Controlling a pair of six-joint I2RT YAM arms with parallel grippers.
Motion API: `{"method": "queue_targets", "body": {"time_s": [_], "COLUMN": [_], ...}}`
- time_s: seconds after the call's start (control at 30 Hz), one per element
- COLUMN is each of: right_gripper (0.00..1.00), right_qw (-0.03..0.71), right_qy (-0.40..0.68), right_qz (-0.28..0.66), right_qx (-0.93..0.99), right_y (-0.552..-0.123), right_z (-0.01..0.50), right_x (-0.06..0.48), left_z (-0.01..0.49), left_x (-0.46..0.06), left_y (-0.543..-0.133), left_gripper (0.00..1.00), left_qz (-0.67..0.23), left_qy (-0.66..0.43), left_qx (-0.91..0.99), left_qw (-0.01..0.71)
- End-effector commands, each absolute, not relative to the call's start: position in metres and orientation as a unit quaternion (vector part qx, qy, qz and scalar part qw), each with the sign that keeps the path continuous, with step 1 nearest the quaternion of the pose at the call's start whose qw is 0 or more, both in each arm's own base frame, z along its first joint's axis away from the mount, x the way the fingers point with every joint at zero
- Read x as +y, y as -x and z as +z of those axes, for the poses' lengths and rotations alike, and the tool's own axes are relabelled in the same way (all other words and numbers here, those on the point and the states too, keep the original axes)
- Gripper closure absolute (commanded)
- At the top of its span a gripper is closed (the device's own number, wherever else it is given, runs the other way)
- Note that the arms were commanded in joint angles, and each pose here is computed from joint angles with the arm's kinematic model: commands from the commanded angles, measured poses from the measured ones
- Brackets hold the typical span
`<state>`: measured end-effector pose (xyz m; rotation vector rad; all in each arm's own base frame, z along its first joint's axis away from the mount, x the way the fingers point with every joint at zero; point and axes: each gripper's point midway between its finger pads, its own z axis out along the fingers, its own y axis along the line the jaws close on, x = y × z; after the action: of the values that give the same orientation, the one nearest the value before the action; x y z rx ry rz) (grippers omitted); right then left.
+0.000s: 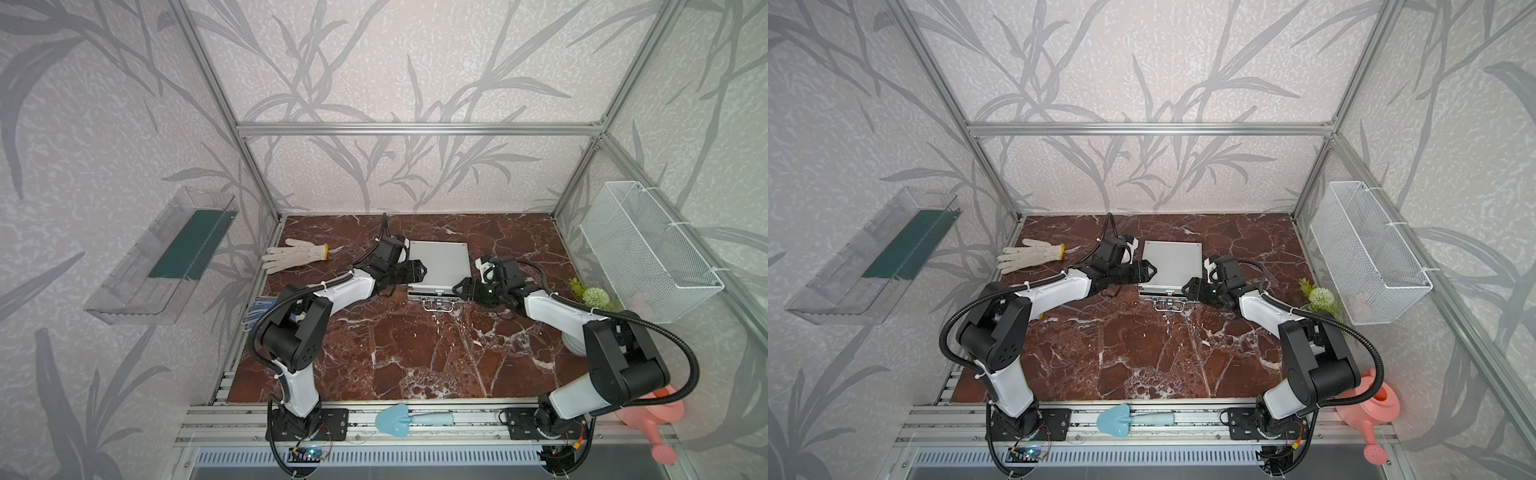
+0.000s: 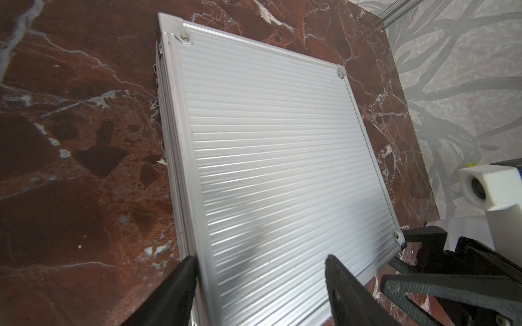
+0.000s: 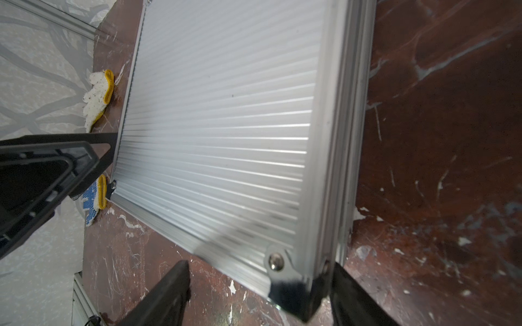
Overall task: Open the poker set cases
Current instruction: Open the case lid on the poker set case.
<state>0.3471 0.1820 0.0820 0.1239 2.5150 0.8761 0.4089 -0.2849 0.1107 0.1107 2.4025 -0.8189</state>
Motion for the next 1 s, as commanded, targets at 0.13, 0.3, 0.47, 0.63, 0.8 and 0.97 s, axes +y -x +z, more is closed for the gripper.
{"method": "queue_targets", "body": {"time_s": [0.13, 0.3, 0.47, 0.63, 0.8, 0.97], "right_gripper": [0.31, 0.35, 0.36, 0.35, 0.35, 0.36], "right_qw": [0.289, 0.299, 0.313, 0.326, 0.347, 0.366], "right_qy": [-0.039, -0.05, -0.063, -0.074, -0.066, -0.055], "right_qz": [0.375, 0.386, 0.401, 0.425, 0.44, 0.448], "right_qx": [0.88, 0.871, 0.859, 0.841, 0.826, 0.814], "right_y": [-0.376, -0.383, -0.39, -0.404, -0.42, -0.444], "right_z": [0.136, 0.148, 0.158, 0.172, 0.197, 0.219], "right_x": [0.2, 0.202, 0.201, 0.201, 0.207, 0.211], "left_z": [0.151, 0.173, 0.219, 0.252, 0.258, 0.234], "left_x": [-0.305, -0.294, -0.272, -0.245, -0.217, -0.222], "left_y": [-0.414, -0.415, -0.416, -0.412, -0.403, -0.387], "left_gripper": [0.28, 0.19, 0.05, 0.03, 0.02, 0.04], "left_qz": [-0.349, -0.338, -0.322, -0.303, -0.268, -0.273], "left_qy": [-0.068, -0.065, -0.061, -0.046, -0.027, -0.047], "left_qx": [0.876, 0.872, 0.859, 0.849, 0.851, 0.864], "left_qw": [0.326, 0.349, 0.393, 0.43, 0.451, 0.421]}}
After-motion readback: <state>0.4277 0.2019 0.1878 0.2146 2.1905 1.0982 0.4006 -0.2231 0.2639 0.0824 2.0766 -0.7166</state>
